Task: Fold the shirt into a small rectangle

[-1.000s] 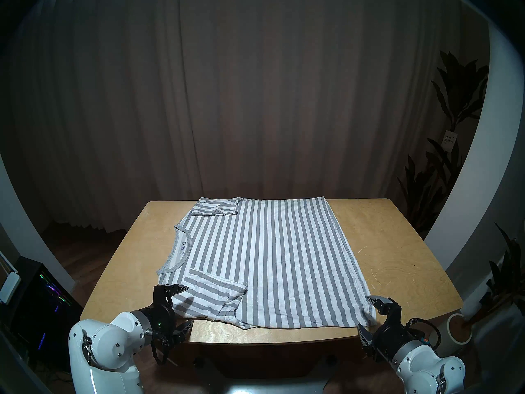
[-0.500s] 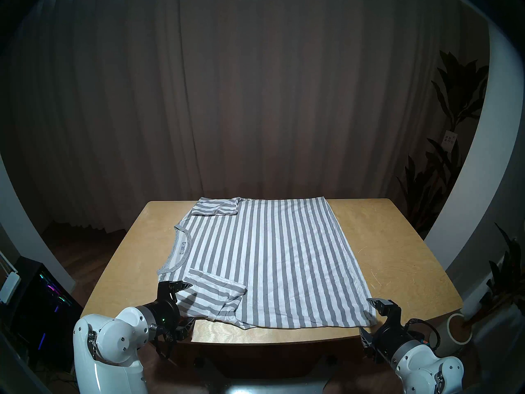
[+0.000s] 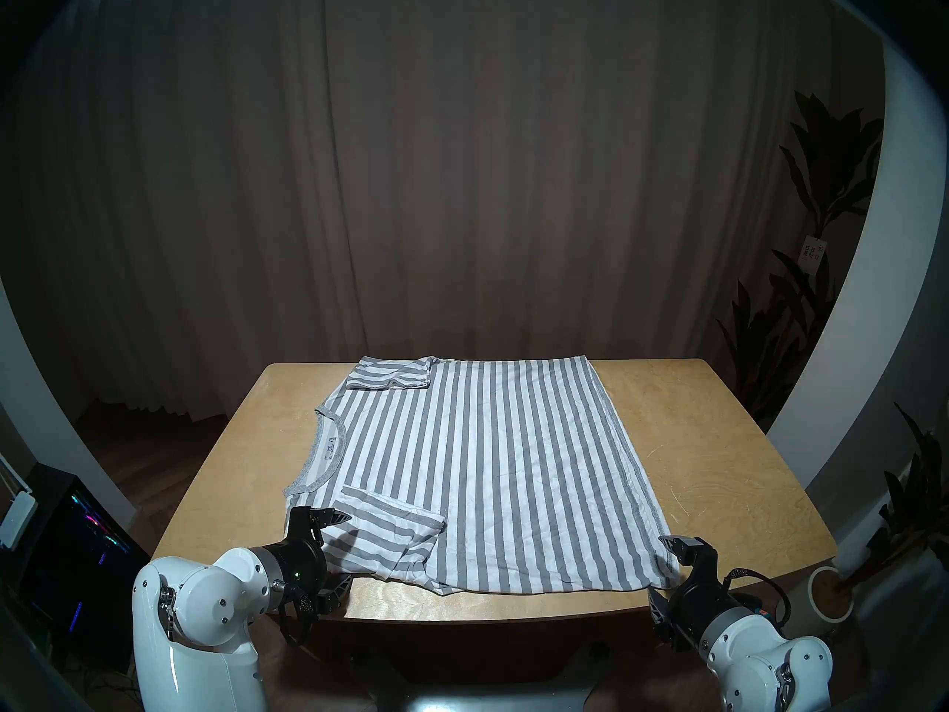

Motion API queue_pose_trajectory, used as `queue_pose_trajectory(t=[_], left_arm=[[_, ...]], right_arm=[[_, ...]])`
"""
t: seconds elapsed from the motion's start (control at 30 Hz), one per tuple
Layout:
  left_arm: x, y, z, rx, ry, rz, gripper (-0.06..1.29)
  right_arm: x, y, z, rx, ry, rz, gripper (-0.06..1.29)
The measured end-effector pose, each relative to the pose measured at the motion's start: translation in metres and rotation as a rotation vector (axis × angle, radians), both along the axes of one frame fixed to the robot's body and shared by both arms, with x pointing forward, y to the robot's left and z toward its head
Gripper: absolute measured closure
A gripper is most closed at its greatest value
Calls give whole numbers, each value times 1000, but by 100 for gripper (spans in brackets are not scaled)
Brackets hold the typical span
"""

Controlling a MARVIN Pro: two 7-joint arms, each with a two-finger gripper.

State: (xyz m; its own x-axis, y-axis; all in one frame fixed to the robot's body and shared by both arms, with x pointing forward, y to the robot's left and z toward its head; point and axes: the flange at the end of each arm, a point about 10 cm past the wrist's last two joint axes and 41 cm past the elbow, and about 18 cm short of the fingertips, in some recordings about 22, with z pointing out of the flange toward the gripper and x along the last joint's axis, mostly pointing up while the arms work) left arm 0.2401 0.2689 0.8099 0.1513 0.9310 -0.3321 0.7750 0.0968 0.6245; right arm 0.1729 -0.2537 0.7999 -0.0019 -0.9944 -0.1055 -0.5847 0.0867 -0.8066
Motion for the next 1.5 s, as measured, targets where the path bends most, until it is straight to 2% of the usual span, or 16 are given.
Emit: queue_pose_trajectory(t=[0.8,0.97,1.5], left_arm=[[5,0,2,8,55,-17,5],[9,-1,1,11,62,-19,6],[28,1,-2,42,62,10,6]], right_arm=[[11,-8,4,-41,68,-24,-1],[17,-5,1,-40,63,-22,4],[38,4,-4,-46,26,-17,4]])
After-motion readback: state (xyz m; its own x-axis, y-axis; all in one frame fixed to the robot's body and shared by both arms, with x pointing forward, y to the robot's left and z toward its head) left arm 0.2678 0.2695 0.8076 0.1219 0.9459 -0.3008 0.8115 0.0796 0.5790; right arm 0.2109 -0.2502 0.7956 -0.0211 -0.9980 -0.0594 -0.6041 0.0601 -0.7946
